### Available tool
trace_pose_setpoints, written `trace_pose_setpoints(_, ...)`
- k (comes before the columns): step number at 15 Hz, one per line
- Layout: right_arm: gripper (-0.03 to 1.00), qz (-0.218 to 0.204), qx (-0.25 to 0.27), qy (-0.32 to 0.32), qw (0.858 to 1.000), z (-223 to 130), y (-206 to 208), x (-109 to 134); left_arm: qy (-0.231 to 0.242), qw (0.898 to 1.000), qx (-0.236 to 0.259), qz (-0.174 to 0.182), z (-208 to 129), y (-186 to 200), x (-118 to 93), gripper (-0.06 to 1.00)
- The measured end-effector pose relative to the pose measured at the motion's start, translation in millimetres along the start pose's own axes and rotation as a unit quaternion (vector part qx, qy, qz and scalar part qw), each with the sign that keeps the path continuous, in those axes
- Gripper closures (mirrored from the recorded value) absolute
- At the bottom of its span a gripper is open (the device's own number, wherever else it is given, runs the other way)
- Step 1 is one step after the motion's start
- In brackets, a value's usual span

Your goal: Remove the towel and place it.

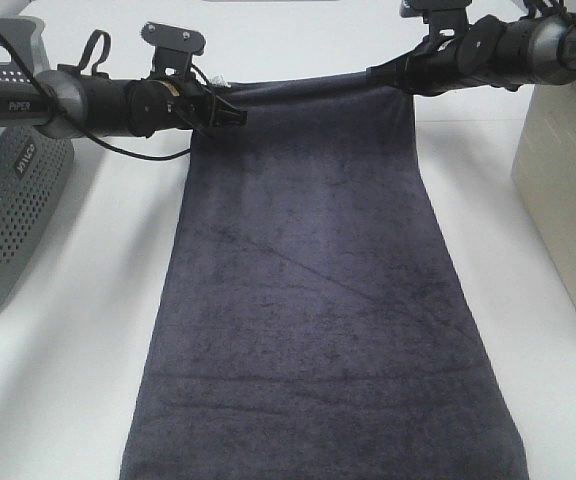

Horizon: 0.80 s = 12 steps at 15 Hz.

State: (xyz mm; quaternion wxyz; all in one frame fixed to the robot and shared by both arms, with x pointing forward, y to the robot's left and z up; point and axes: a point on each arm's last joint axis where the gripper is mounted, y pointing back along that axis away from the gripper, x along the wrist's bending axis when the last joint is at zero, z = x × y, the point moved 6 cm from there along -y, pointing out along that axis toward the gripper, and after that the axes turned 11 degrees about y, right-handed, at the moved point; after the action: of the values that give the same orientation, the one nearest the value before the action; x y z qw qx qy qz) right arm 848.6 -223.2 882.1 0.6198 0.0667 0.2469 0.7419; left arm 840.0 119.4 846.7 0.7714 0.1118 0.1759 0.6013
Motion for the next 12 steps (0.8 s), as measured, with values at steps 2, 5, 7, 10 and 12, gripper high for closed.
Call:
trace_pose_setpoints(2,0.95,-0.005,-0.002,-0.003,1.000,-6,-5,0,-0.001,1.000,-0.012,0.001,-4,-3,1,0.94)
trace_pose_setpoints(5,0.95,-0.005,0.004,-0.005,1.000,-17,-10,2,-0.003,1.000,-0.023,0.003,-13,-8,4,0.94)
trace_pose_setpoints(7,0.95,-0.004,0.009,-0.005,1.000,-24,-13,4,-0.003,1.000,-0.024,0.004,-18,-10,5,0.94)
trace_pose_setpoints(10,0.93,-0.005,0.008,-0.005,1.000,-24,-13,4,-0.003,1.000,-0.030,0.004,-22,-12,6,0.88)
trace_pose_setpoints(12,0.75,-0.007,0.005,-0.006,1.000,-23,-13,3,-0.004,0.999,-0.039,0.004,-19,-12,6,0.67)
